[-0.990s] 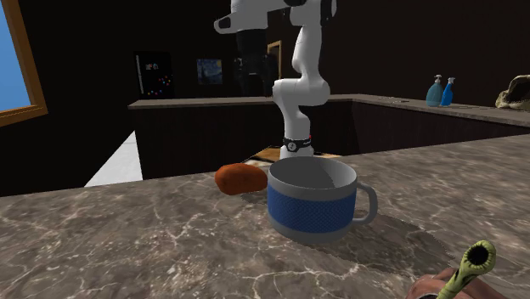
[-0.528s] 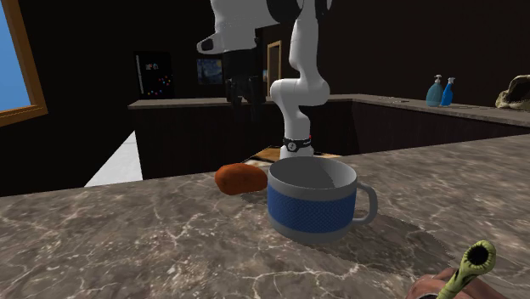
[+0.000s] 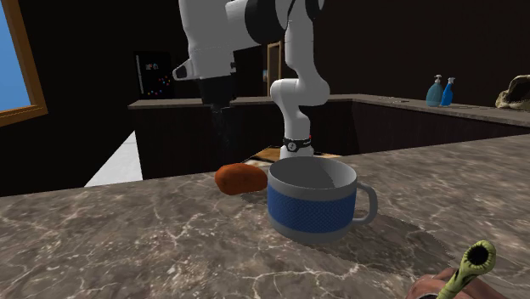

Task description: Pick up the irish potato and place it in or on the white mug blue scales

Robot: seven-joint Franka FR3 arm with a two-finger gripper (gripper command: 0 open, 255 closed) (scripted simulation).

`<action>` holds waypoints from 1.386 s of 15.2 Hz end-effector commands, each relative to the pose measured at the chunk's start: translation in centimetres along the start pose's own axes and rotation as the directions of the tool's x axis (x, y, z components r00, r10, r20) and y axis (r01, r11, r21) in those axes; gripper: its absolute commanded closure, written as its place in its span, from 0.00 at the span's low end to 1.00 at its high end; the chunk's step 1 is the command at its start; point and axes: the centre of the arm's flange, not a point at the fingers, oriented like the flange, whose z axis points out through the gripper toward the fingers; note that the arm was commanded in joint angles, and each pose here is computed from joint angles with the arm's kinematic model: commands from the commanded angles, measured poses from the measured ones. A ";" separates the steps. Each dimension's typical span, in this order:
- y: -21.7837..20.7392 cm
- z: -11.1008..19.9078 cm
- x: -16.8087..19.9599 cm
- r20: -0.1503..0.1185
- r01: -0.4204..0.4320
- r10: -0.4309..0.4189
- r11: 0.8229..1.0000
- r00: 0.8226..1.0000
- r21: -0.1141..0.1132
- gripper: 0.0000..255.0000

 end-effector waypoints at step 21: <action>-0.9 5.0 1.5 0.001 -0.036 0.036 0.999 0.999 0.006 1.00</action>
